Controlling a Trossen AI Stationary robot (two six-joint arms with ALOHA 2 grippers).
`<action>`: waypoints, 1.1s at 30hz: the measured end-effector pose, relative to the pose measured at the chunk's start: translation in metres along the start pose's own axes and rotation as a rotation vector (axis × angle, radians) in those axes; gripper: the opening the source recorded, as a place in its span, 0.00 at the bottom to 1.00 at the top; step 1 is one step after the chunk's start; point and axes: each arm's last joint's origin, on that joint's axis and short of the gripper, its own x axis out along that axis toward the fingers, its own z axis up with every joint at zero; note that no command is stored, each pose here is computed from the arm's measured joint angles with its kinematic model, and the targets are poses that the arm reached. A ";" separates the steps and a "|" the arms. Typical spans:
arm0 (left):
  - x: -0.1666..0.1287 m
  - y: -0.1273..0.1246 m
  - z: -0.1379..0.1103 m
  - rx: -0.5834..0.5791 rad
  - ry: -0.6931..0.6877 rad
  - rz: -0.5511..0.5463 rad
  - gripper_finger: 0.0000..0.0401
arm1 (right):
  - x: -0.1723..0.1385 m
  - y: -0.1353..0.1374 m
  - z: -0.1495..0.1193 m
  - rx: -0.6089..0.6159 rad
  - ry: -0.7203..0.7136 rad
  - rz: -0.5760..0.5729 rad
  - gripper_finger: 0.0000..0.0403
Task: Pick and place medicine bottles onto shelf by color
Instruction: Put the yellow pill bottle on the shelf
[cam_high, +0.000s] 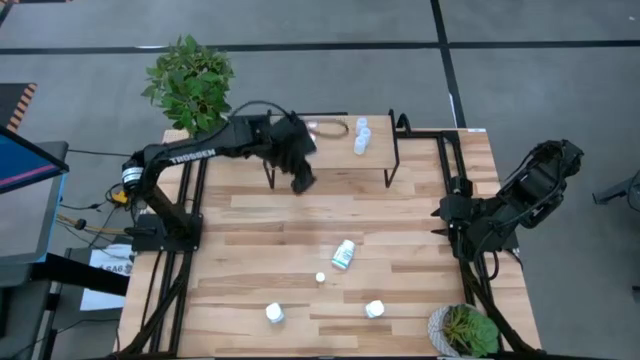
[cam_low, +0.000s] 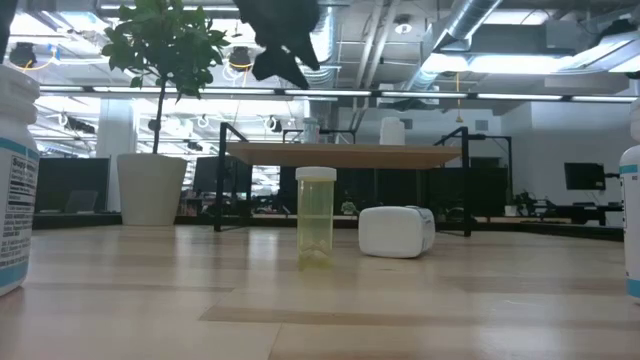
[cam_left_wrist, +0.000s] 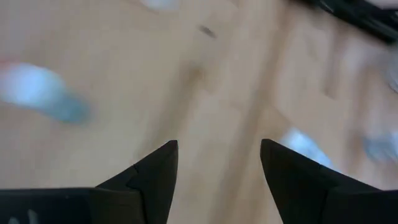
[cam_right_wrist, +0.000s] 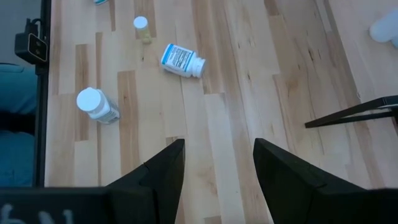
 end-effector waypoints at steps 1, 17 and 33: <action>0.002 -0.010 -0.003 0.019 0.021 -0.030 0.54 | 0.000 0.000 0.000 0.000 0.000 -0.001 0.53; 0.004 -0.153 -0.071 0.383 0.117 -0.084 0.53 | 0.000 0.000 0.000 0.034 -0.004 -0.003 0.53; 0.056 -0.178 -0.148 0.367 0.078 -0.045 0.53 | 0.000 0.000 0.001 0.124 -0.010 0.002 0.53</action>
